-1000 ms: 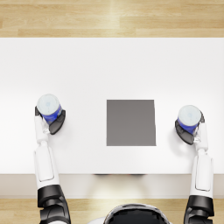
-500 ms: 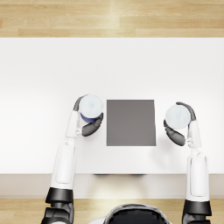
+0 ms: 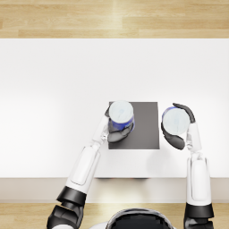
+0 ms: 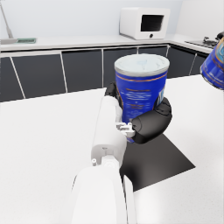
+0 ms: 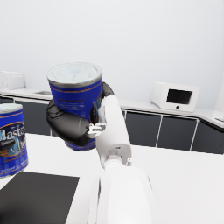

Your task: Pick up the blue can on the left and place it in the middle, then pick up the blue can on the right and place it on top of the can in the middle

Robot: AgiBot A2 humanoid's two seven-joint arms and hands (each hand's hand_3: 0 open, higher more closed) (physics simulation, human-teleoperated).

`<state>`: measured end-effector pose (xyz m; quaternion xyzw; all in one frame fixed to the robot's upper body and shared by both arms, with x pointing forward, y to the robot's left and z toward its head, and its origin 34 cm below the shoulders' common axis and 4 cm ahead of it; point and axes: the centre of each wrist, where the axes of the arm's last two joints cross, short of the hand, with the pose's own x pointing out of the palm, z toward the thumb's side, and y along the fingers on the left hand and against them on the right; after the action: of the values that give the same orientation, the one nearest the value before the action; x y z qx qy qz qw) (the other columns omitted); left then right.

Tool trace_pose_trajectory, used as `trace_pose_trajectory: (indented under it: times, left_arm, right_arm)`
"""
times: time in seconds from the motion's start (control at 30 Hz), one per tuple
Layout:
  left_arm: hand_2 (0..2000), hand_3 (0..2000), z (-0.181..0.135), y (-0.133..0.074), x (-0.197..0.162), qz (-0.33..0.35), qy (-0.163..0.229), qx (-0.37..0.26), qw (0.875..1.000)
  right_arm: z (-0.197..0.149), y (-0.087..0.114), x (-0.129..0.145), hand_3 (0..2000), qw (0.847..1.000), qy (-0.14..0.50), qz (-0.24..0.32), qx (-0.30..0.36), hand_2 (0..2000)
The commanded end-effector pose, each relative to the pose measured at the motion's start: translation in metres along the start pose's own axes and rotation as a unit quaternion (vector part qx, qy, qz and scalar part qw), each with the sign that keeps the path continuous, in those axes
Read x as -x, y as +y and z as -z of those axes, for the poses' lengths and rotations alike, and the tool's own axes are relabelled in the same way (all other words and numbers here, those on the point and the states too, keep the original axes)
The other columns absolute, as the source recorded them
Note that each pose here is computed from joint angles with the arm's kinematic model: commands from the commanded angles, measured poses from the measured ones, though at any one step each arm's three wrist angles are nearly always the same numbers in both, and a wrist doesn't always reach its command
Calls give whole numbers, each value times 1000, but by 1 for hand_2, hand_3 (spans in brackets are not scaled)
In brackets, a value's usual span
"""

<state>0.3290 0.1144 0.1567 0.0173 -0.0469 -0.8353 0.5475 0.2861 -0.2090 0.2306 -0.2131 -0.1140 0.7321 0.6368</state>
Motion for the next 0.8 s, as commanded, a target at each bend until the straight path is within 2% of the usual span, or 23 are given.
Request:
trace_pose_trajectory:
  times: [0.03,0.1,0.3,0.4,0.6,0.63,0.67,0.7,0.73,0.77,0.8]
  left_arm:
    - [2000,1520,10,12,-15,23,7,27,999]
    - [2000,1520,21,16,-19,24,6,50,998]
    - [2000,1520,44,15,-23,15,0,-35,999]
    - [2000,1520,53,13,-23,11,-3,-48,999]
    - [2000,1520,73,13,-27,12,-6,-22,1000]
    - [2000,1520,77,13,-26,64,58,0,996]
    - [2000,1520,78,12,-27,27,8,-9,1000]
    - [2000,1520,80,13,-27,24,6,-4,1000]
    - [639,1193,82,12,-27,25,5,-1,1000]
    - [0,867,82,11,-28,19,4,-3,1000]
    - [0,540,82,10,-26,61,63,7,996]
  right_arm:
    - [-21,-15,-5,1520,999,0,-10,42,2000]
    - [-29,-22,-8,1520,998,-2,-16,59,2000]
    - [-51,-41,-25,1520,994,-12,-40,99,2000]
    - [-58,-49,-35,1520,992,-17,-55,111,2000]
    - [-66,-58,-61,1520,987,-27,-98,124,2000]
    - [-67,-58,-64,1520,987,-28,-103,124,2000]
    - [-68,-59,-67,1520,986,-29,-107,126,2000]
    - [-67,-59,-68,1520,986,-30,-109,125,2000]
    - [-66,-58,-70,1520,986,-30,-112,123,2000]
    - [-67,-58,-71,1520,985,-31,-114,124,2000]
    - [-65,-57,-72,1520,985,-32,-117,121,2000]
